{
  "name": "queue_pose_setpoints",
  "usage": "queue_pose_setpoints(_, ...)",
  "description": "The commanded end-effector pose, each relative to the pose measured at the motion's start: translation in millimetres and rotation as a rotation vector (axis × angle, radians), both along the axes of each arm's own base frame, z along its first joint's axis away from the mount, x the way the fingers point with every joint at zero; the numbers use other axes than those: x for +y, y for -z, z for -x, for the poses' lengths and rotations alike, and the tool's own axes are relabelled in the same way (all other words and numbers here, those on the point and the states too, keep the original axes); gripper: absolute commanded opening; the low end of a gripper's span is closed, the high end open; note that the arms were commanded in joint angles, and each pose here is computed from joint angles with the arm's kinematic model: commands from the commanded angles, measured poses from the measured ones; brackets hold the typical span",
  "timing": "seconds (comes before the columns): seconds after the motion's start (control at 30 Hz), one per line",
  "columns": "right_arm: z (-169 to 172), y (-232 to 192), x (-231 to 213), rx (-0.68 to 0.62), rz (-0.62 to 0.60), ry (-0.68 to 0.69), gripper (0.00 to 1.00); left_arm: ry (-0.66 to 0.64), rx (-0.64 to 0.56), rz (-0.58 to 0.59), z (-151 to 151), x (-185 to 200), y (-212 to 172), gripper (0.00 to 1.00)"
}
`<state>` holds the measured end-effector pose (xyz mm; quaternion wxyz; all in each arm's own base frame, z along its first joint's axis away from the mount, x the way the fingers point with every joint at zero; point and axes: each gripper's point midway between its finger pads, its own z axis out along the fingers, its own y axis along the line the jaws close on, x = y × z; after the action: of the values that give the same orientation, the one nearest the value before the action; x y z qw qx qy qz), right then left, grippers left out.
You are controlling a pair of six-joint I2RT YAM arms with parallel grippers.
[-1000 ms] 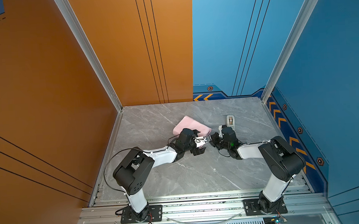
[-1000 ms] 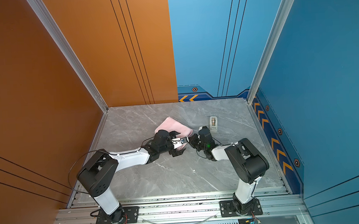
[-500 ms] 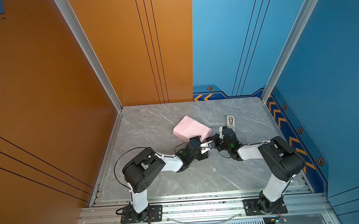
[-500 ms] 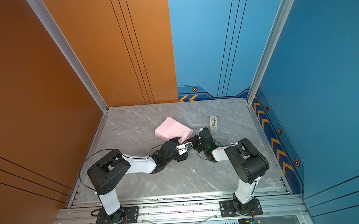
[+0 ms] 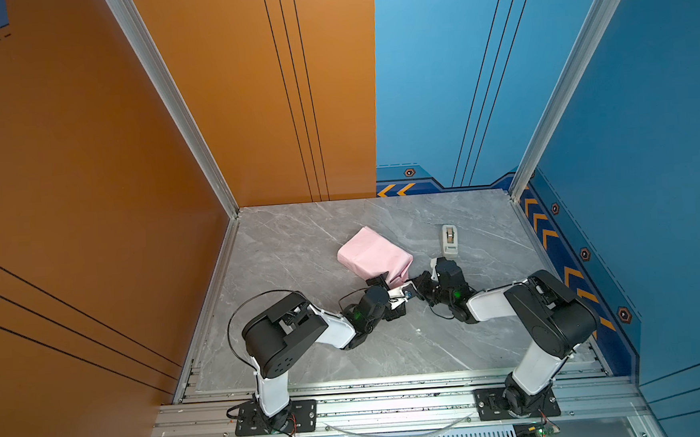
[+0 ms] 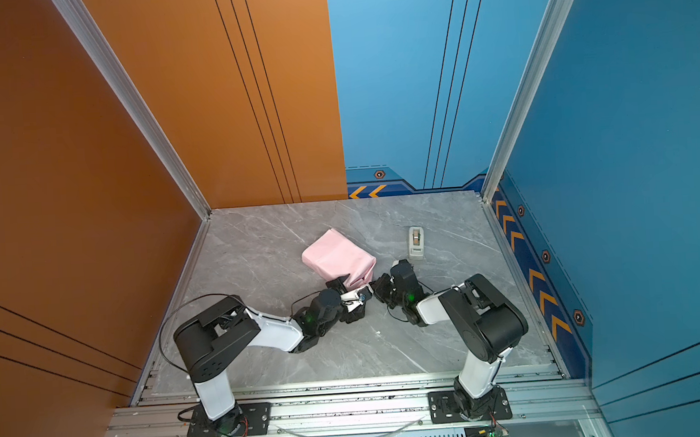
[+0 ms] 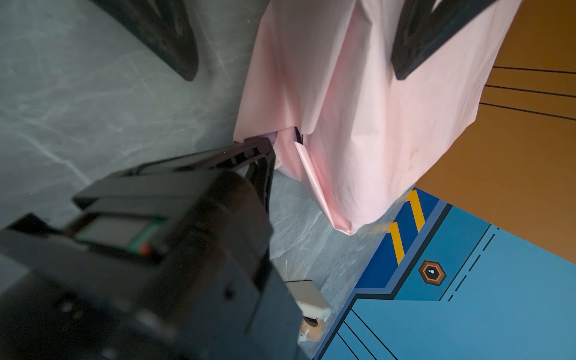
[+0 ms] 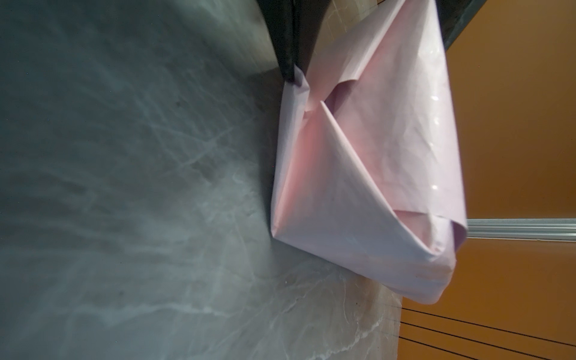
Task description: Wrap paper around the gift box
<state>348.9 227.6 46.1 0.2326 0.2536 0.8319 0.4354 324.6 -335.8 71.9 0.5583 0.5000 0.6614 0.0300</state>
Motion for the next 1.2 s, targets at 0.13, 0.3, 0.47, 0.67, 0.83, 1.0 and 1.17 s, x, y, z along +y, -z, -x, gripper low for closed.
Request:
queue_pose_setpoints(0.13, -14.4, -26.5, 10.4, -0.067, -0.075, 0.007, 0.0, -0.058, -0.006, -0.009, -6.0, 11.1, 5.7, 0.98)
queue_pose_setpoints(0.3, -15.9, -24.1, 11.8, -0.057, -0.068, 0.003, 0.0, -0.066, 0.054, 0.151, -4.7, 10.4, -16.6, 1.0)
queue_pose_setpoints(0.47, -19.1, -27.5, 17.2, -0.056, -0.096, -0.003, 0.0, -0.082, 0.073, 0.135, -10.6, 10.8, -11.0, 0.97)
queue_pose_setpoints(0.67, -22.8, -32.9, 21.5, -0.061, -0.142, -0.002, 0.03, -0.146, 0.112, 0.143, -11.1, 22.2, 4.0, 0.91)
queue_pose_setpoints(0.83, -24.6, -35.0, 23.8, -0.063, -0.18, -0.001, 0.12, -0.196, 0.138, 0.144, -11.5, 29.2, 15.2, 0.88)
queue_pose_setpoints(1.0, -25.3, -38.8, 23.0, -0.077, -0.209, 0.008, 0.19, -0.246, 0.172, 0.133, -12.6, 35.3, 34.6, 0.88)
queue_pose_setpoints(1.17, -26.2, -39.7, 22.5, -0.081, -0.223, 0.006, 0.22, -0.278, 0.2, 0.119, -13.2, 39.8, 52.7, 0.82)
